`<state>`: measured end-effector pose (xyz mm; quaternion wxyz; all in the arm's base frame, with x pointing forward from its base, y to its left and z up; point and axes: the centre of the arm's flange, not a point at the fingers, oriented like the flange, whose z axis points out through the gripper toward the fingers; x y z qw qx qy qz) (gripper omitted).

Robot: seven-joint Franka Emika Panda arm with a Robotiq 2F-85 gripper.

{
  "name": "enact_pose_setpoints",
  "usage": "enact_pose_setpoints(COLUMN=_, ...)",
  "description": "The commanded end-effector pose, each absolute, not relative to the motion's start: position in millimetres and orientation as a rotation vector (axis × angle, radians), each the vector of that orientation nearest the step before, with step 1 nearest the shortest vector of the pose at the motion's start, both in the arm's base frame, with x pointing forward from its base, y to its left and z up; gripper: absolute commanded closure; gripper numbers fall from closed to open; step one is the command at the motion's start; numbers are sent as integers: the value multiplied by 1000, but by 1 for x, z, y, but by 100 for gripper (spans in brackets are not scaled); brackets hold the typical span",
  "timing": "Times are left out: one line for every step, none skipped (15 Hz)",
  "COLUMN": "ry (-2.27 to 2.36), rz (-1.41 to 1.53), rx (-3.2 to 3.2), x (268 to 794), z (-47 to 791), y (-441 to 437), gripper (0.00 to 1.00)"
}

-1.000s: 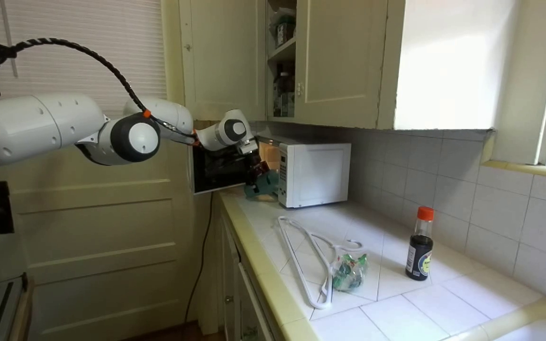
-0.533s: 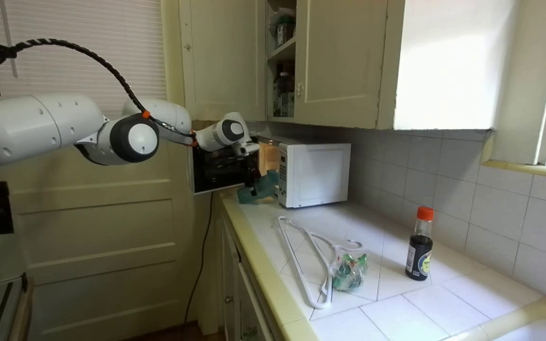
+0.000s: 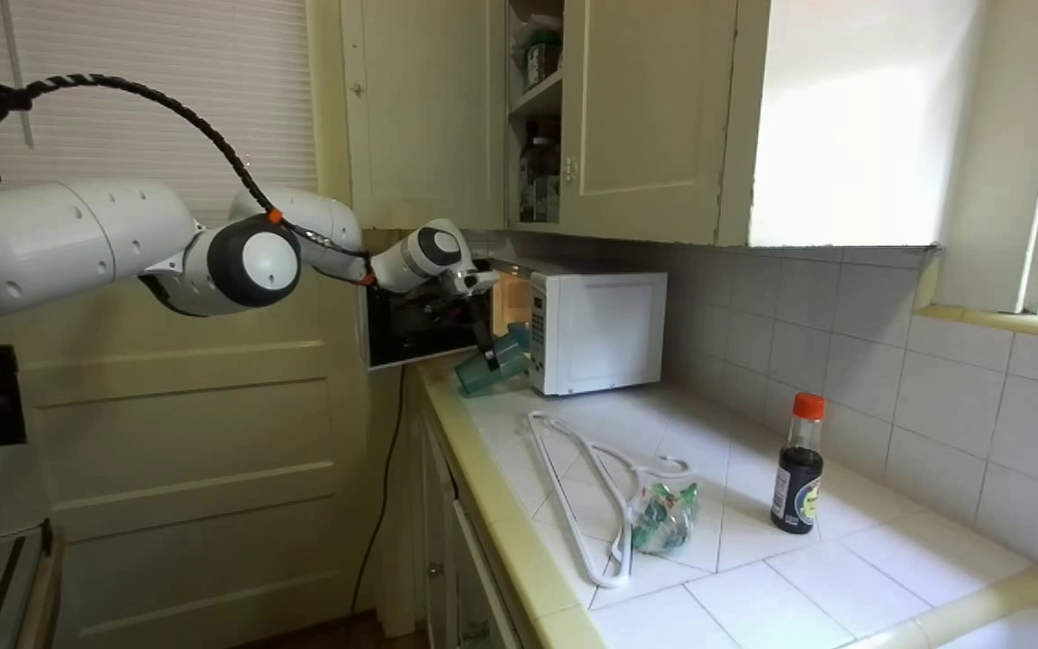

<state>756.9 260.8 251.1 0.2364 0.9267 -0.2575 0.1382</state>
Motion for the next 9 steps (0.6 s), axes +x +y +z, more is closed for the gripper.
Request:
enact_pose_setpoints(ry=-728, rz=443, rx=2555, x=688, z=245, y=231, gripper=29)
enact_pose_setpoints(ry=-693, rz=398, rx=2530, x=757, z=250, y=262, gripper=29)
enact_pose_setpoints(ry=-695, rz=401, rx=2531, x=757, z=250, y=262, gripper=4)
enact_pose_setpoints(ry=-696, rz=401, rx=2531, x=758, z=250, y=262, gripper=4)
enact_pose_setpoints(ry=-696, rz=401, rx=2531, x=758, z=250, y=262, gripper=4)
enact_pose_setpoints(ry=-696, rz=401, rx=2531, x=758, z=250, y=262, gripper=4)
enact_pose_setpoints(ry=-696, rz=401, rx=2531, x=758, z=250, y=262, gripper=4)
enact_pose_setpoints(ry=-696, rz=401, rx=2531, x=758, z=250, y=262, gripper=4)
enact_pose_setpoints(ry=-696, rz=401, rx=2531, x=758, z=250, y=262, gripper=29)
